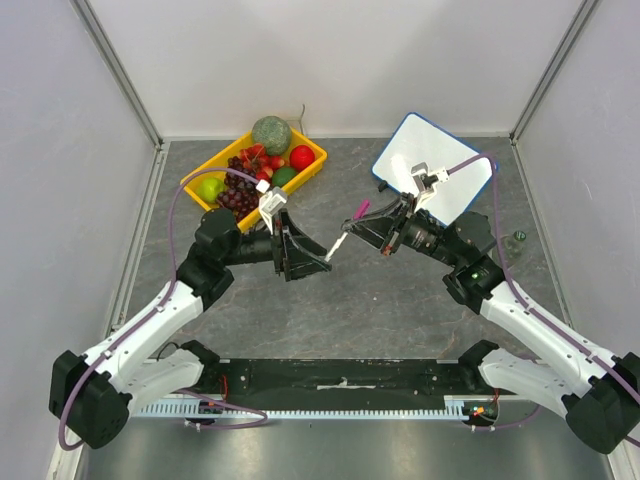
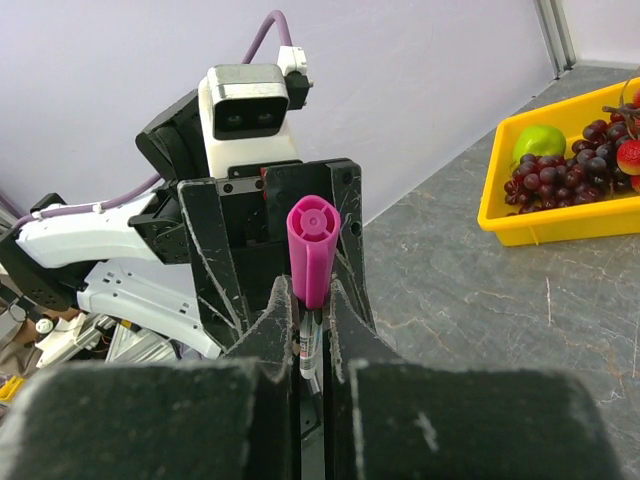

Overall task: Write a sentence on the whiteboard
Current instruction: Pick up the whiteboard marker at the center of the board.

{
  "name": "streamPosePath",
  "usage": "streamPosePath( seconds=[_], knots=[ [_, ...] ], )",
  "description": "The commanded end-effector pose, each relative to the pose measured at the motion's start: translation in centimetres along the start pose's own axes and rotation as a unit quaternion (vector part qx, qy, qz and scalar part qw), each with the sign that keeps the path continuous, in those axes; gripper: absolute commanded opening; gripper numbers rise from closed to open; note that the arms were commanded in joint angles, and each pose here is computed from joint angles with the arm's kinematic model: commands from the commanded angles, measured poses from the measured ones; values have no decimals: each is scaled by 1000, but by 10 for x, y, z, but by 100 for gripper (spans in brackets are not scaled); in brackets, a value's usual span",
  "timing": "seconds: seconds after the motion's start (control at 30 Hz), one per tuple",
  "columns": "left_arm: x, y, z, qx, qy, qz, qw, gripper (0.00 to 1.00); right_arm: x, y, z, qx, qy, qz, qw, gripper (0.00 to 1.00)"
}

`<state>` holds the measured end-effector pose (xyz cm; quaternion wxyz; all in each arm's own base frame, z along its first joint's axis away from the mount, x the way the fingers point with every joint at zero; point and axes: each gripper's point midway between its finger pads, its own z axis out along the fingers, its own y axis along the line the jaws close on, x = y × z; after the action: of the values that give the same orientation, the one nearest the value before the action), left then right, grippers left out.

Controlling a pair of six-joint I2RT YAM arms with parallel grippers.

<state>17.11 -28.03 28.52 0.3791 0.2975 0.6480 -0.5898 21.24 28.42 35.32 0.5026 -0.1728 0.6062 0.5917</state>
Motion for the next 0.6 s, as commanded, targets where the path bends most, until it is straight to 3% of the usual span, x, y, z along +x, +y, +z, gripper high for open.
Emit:
streamPosePath(
  seconds=[0.0,0.1,0.27,0.33,0.43,0.57],
  knots=[
    [-23,-10,7,15,-24,20,999,69,-18,9,1,-9,-33,-11,999,0],
    [-20,-7,8,13,-20,15,1000,59,-18,8,2,-9,-33,-9,999,0],
    [-19,-4,10,8,-22,6,1000,14,-13,5,2,-8,-26,-5,1000,0],
    [-20,-4,10,7,-23,6,1000,3,-12,5,2,-7,-23,-4,1000,1],
    [-19,-4,8,2,-19,3,1000,2,-9,1,3,2,-12,-13,1000,30],
    [-21,-4,2,-22,-17,21,999,2,-7,-3,2,20,23,-57,998,85]
  ],
)
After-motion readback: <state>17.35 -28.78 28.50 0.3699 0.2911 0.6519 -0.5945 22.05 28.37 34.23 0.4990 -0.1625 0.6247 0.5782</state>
